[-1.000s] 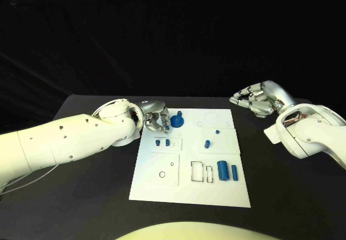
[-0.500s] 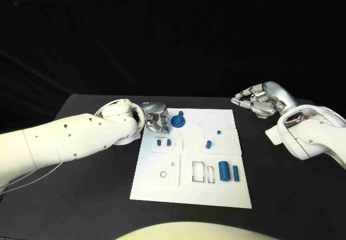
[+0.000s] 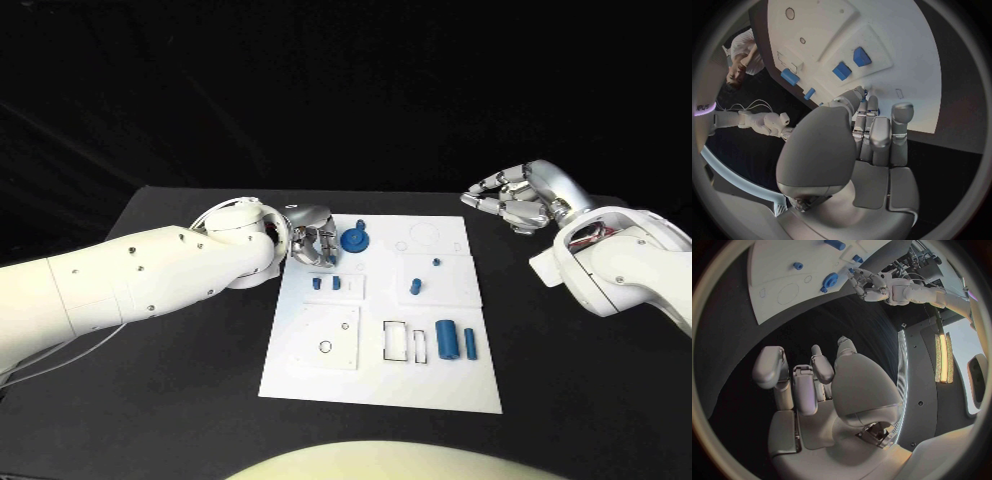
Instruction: Assemble the parts on the task board
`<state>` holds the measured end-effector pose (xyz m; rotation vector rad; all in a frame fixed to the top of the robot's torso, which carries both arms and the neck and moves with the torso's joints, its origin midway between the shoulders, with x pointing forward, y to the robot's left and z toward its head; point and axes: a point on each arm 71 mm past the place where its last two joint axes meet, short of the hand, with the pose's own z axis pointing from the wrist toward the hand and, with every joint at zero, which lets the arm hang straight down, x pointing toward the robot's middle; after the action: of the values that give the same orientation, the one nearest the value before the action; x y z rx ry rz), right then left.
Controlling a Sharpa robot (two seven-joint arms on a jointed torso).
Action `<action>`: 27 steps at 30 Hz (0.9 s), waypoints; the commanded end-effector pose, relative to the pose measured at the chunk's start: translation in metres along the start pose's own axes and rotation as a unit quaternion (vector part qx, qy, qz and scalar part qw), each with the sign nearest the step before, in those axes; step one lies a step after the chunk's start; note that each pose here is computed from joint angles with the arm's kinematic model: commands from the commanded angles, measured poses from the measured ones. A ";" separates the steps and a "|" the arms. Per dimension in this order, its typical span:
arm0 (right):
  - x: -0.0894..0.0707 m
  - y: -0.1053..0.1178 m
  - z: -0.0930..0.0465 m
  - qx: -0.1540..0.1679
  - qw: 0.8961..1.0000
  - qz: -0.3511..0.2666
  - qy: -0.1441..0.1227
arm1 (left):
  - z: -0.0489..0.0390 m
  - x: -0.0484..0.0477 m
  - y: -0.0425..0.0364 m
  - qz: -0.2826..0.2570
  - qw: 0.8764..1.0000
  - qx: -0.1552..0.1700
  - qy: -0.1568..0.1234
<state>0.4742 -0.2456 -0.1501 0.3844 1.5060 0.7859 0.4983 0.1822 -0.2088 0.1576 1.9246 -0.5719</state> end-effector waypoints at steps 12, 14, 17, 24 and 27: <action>0.000 0.000 0.000 -0.002 1.000 -0.002 0.001 | 0.0033 0.0078 -0.0018 0.009 1.000 -0.006 0.025; 0.000 0.000 -0.001 -0.002 1.000 -0.002 0.001 | 0.0034 0.0082 -0.0015 0.009 1.000 -0.007 0.027; 0.000 0.000 -0.001 -0.002 1.000 -0.002 0.001 | 0.0035 0.0084 -0.0014 0.009 1.000 -0.008 0.028; -0.001 0.000 -0.001 -0.002 1.000 -0.002 0.000 | 0.0034 0.0077 -0.0007 0.010 1.000 -0.010 0.022; -0.001 0.000 -0.001 -0.002 1.000 -0.002 -0.001 | 0.0033 0.0074 -0.0006 0.010 1.000 -0.010 0.020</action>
<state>0.4739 -0.2469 -0.1501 0.3857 1.5055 0.7835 0.4984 0.1789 -0.2143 0.1668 1.9538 -0.5543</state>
